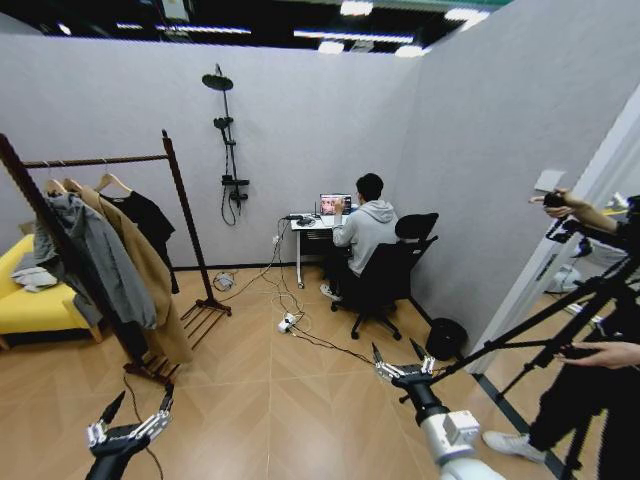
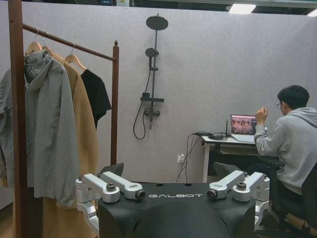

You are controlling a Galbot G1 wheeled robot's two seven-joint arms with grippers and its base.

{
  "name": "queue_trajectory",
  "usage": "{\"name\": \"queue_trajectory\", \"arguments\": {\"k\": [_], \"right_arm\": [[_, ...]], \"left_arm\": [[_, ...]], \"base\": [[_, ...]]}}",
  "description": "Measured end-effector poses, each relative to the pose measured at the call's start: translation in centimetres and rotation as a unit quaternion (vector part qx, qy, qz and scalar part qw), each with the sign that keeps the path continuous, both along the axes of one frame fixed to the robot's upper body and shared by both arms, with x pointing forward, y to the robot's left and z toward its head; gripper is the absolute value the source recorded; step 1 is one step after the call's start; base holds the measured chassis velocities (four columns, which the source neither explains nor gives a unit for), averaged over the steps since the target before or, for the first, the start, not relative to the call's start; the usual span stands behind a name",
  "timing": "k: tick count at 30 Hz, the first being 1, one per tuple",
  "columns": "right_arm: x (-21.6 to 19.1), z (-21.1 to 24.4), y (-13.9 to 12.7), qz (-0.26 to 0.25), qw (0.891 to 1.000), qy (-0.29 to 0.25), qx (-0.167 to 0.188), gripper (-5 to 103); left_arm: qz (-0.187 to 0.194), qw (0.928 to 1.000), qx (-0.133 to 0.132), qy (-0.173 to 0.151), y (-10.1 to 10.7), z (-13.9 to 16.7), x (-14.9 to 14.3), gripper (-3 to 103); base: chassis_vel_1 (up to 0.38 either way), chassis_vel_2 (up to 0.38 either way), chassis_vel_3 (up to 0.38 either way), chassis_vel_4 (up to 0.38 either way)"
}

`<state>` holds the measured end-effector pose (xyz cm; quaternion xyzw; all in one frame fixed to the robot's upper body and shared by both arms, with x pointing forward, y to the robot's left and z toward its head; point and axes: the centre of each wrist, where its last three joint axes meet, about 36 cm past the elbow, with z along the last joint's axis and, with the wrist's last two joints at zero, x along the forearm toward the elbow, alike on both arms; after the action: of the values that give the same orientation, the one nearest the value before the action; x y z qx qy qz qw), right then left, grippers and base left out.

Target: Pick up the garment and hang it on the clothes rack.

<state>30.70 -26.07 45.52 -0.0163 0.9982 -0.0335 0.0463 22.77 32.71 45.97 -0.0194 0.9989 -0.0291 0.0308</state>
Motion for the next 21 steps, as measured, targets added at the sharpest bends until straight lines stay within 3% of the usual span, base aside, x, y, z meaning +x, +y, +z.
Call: {"name": "queue_trajectory", "arguments": {"k": [21], "right_arm": [[-1.2,1.3,0.2,0.0,1.0,-0.006,0.005,100]], "left_arm": [[0.0,1.0,0.0,0.0,0.0,0.0,0.0,100]], "base": [[0.0,0.0,0.0,0.0]]}}
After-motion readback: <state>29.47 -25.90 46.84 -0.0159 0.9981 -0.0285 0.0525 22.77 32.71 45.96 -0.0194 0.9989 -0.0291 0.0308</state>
